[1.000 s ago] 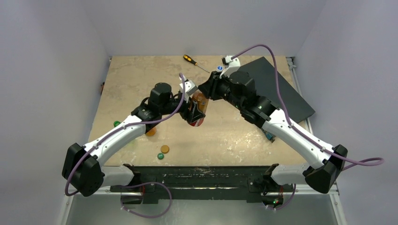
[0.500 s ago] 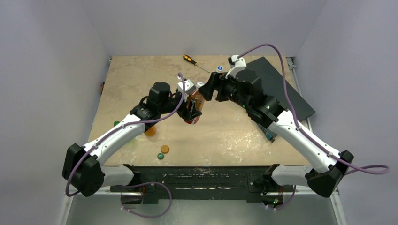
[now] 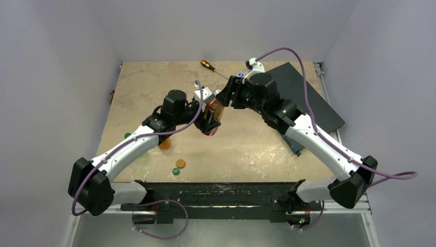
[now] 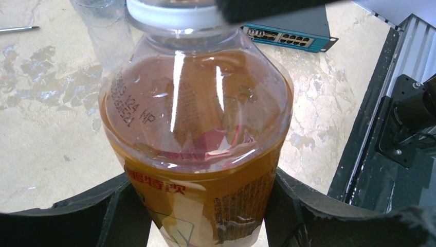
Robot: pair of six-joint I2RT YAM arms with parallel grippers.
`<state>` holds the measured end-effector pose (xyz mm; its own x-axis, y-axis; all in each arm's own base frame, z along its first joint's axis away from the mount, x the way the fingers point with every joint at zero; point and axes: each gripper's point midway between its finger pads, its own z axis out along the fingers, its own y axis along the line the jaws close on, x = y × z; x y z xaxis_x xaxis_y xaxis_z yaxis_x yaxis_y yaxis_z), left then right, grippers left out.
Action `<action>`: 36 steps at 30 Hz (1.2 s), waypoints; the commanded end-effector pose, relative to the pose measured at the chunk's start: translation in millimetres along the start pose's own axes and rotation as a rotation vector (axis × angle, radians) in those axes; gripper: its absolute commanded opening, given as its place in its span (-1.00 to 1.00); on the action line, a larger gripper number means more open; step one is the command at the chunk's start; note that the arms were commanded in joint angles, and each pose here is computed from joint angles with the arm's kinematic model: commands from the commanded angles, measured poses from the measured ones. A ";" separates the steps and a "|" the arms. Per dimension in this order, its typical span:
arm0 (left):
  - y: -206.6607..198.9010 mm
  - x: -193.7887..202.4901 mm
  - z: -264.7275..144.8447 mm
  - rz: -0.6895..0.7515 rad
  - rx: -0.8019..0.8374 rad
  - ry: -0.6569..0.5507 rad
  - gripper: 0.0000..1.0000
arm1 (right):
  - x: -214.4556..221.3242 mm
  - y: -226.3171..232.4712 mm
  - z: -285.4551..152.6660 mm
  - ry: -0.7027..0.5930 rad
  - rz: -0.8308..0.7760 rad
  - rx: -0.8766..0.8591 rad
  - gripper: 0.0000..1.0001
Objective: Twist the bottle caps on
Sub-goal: Screw the bottle cap onto the plastic bottle.
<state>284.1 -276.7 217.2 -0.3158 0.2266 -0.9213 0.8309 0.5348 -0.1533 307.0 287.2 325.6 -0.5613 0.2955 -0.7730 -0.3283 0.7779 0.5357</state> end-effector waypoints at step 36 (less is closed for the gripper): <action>-79.0 -27.7 -19.3 0.046 0.415 -0.094 -1.00 | -17.9 57.2 -4.5 -0.082 -0.250 -0.256 -0.85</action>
<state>266.4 -287.4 218.6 -0.3274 0.2279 -0.9170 0.8693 0.4531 -0.1978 312.6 304.0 326.0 -0.5028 0.2148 -0.8373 -0.3785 0.8161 0.4367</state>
